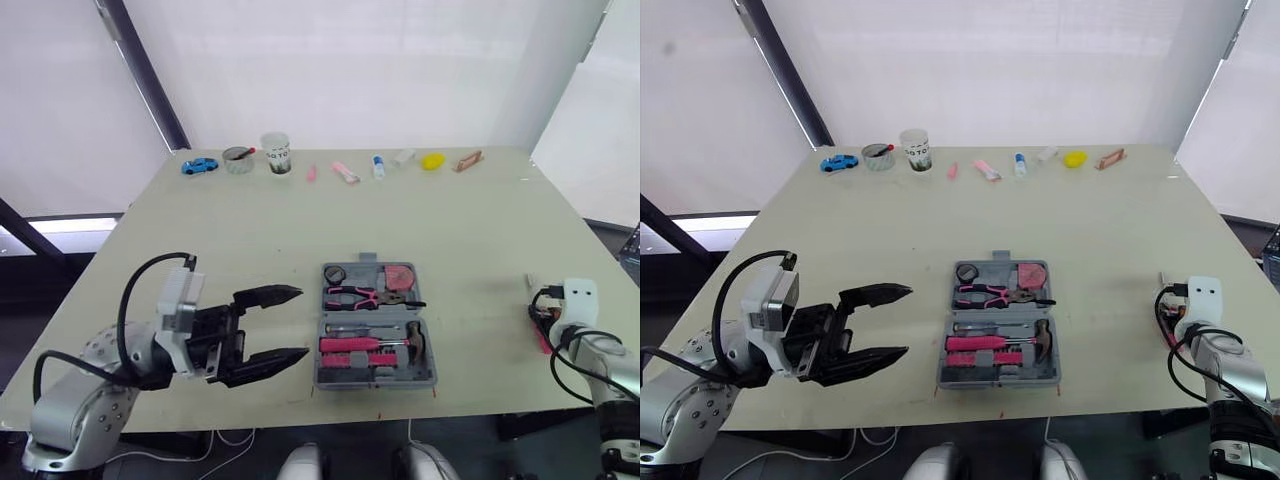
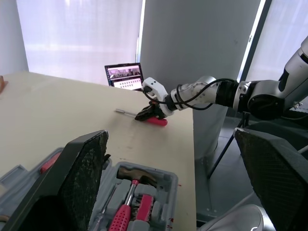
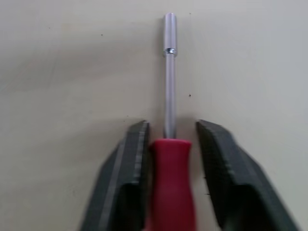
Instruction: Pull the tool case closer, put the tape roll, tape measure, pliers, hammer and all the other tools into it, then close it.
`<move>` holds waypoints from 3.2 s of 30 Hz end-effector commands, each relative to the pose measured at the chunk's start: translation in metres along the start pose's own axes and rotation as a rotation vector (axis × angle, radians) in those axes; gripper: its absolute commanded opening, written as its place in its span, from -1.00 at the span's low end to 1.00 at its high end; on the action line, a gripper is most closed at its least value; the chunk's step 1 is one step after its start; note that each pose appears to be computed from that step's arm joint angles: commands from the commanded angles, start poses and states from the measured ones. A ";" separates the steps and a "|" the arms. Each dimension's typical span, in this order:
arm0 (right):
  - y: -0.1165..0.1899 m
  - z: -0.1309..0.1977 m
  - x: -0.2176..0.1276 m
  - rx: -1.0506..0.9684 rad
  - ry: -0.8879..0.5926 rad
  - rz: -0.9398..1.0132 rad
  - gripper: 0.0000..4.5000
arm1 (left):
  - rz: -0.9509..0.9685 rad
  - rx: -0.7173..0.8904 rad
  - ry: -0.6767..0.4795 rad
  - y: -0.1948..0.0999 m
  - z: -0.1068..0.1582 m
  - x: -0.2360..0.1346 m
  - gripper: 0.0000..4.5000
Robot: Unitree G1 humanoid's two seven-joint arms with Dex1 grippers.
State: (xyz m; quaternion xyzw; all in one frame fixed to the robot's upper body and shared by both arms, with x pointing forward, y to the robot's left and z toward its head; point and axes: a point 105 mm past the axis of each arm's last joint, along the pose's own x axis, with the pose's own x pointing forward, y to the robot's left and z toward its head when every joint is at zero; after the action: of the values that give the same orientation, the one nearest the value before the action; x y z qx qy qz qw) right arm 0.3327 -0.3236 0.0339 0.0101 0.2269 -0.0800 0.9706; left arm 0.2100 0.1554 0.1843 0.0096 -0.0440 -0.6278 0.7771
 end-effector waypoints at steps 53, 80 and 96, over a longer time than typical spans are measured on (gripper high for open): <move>0.086 0.060 -0.082 -0.356 0.214 0.912 0.95 | 0.098 -0.082 -0.017 -0.003 -0.039 -0.053 1.00; 0.122 0.045 -0.050 -2.123 0.123 1.600 0.95 | 0.158 -0.065 -0.011 -0.023 -0.040 -0.050 1.00; 0.113 0.025 -0.027 -2.329 0.143 1.445 -0.26 | 0.177 -0.059 -0.008 -0.024 -0.042 -0.050 1.00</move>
State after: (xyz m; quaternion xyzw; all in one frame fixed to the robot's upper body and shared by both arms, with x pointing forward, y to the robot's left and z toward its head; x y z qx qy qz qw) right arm 0.3412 -0.2014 0.0671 -0.6855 0.1505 0.6720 0.2363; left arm 0.1824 0.2004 0.1322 -0.0315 -0.0145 -0.5505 0.8341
